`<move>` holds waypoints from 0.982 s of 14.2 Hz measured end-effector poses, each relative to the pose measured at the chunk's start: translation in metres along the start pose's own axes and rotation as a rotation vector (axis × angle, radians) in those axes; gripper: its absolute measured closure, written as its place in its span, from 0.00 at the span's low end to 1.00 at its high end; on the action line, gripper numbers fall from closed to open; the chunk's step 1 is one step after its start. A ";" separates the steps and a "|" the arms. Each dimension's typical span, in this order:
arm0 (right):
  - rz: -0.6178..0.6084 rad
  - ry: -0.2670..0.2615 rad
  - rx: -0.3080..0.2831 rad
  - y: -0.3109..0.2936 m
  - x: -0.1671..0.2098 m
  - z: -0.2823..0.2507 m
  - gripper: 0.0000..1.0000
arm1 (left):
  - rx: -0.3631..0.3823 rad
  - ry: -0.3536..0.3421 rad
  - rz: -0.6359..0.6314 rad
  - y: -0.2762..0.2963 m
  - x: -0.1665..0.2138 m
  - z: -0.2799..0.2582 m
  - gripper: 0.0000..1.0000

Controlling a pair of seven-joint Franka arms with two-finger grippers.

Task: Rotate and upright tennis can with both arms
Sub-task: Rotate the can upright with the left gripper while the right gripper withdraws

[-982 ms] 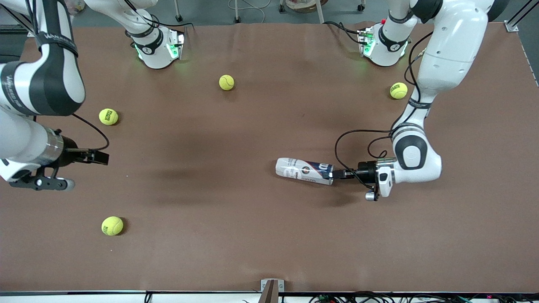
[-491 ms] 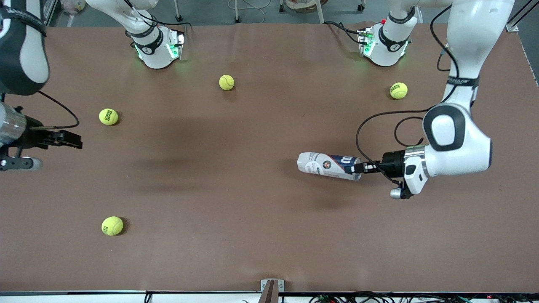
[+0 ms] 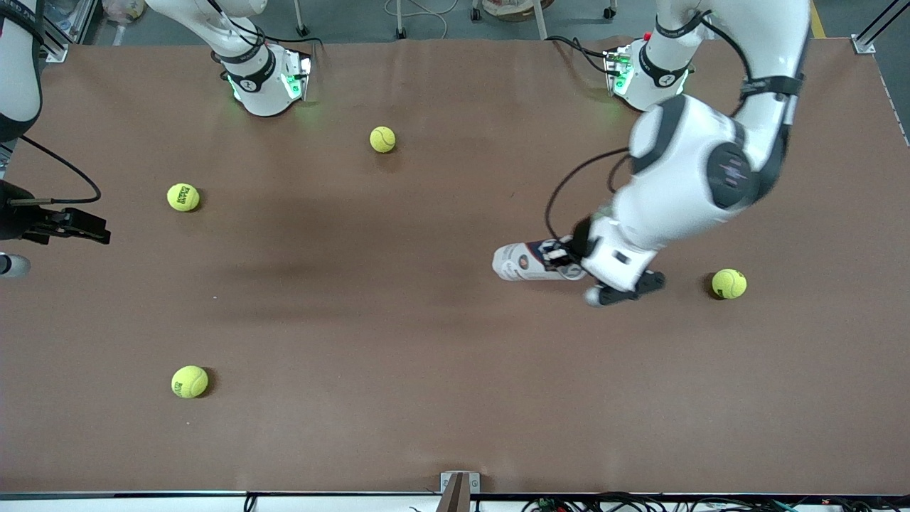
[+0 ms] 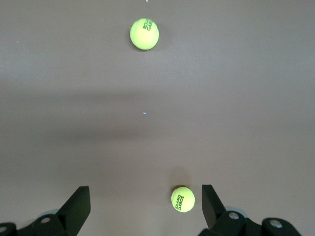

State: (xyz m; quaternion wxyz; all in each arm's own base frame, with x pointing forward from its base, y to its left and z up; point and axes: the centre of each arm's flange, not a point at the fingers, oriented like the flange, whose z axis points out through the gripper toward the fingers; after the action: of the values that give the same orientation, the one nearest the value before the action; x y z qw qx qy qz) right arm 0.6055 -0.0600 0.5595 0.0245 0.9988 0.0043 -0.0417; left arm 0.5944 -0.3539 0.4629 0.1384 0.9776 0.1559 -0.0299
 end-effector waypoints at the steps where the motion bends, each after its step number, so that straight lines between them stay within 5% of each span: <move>1: 0.000 0.008 -0.001 0.000 0.001 -0.004 0.00 | 0.047 0.029 0.004 0.025 -0.023 0.015 0.95; 4: -0.006 0.020 -0.002 -0.002 0.001 -0.012 0.00 | 0.171 0.105 0.012 0.074 -0.079 0.076 0.95; 9: -0.017 -0.052 0.008 -0.009 -0.016 -0.023 0.00 | 0.298 0.197 0.063 0.107 -0.128 0.150 0.95; 14: -0.014 -0.051 0.013 -0.008 -0.044 -0.050 0.00 | 0.339 0.240 0.094 0.115 -0.146 0.163 0.90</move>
State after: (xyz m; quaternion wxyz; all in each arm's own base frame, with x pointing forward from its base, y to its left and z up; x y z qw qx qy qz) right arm 0.5656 -0.0495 0.6128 0.0180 0.9975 0.0103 -0.0672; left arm 0.4890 -0.5475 0.3513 -0.0464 0.9896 0.1185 0.0674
